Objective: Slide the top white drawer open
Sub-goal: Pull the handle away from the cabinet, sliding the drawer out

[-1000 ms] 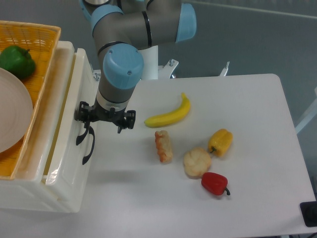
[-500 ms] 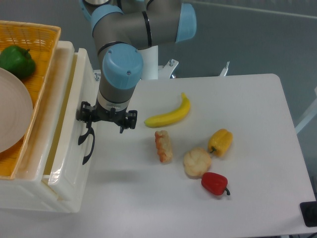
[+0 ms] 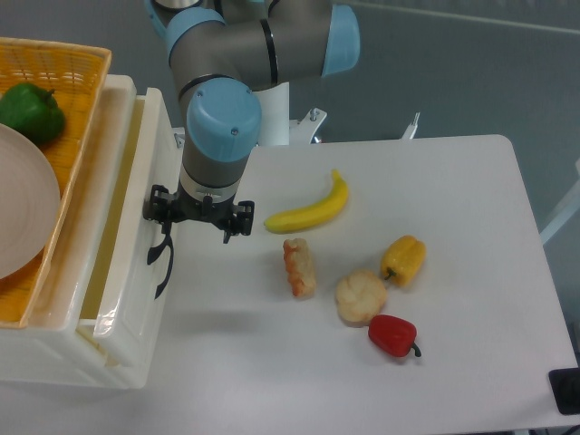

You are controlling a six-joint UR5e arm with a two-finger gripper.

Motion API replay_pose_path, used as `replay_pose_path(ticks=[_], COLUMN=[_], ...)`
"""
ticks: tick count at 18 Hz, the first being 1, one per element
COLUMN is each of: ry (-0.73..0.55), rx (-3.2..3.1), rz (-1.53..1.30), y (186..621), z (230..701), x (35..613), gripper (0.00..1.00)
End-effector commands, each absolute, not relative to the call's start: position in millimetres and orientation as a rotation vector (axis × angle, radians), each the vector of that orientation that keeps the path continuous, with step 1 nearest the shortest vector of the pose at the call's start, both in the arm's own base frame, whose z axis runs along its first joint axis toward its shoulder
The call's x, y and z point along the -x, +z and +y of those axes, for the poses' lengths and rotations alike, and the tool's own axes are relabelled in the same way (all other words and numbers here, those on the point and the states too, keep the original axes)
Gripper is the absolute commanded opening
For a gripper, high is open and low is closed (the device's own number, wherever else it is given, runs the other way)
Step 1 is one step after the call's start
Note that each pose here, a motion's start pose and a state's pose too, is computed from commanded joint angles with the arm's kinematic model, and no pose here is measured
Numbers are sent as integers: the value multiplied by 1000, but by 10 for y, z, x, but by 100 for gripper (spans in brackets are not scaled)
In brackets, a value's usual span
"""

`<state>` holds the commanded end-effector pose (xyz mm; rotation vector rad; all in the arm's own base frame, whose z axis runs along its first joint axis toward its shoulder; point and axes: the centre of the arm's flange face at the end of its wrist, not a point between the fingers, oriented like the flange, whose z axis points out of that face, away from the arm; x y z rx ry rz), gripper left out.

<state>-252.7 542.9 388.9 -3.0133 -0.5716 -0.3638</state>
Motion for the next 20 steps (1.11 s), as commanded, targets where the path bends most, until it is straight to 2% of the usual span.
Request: replay_pose_path(ticks=[20], ry=[-349], rx=[3002], rz=[-570], y=[3916], z=[5353], x=[2736], gripper=[100])
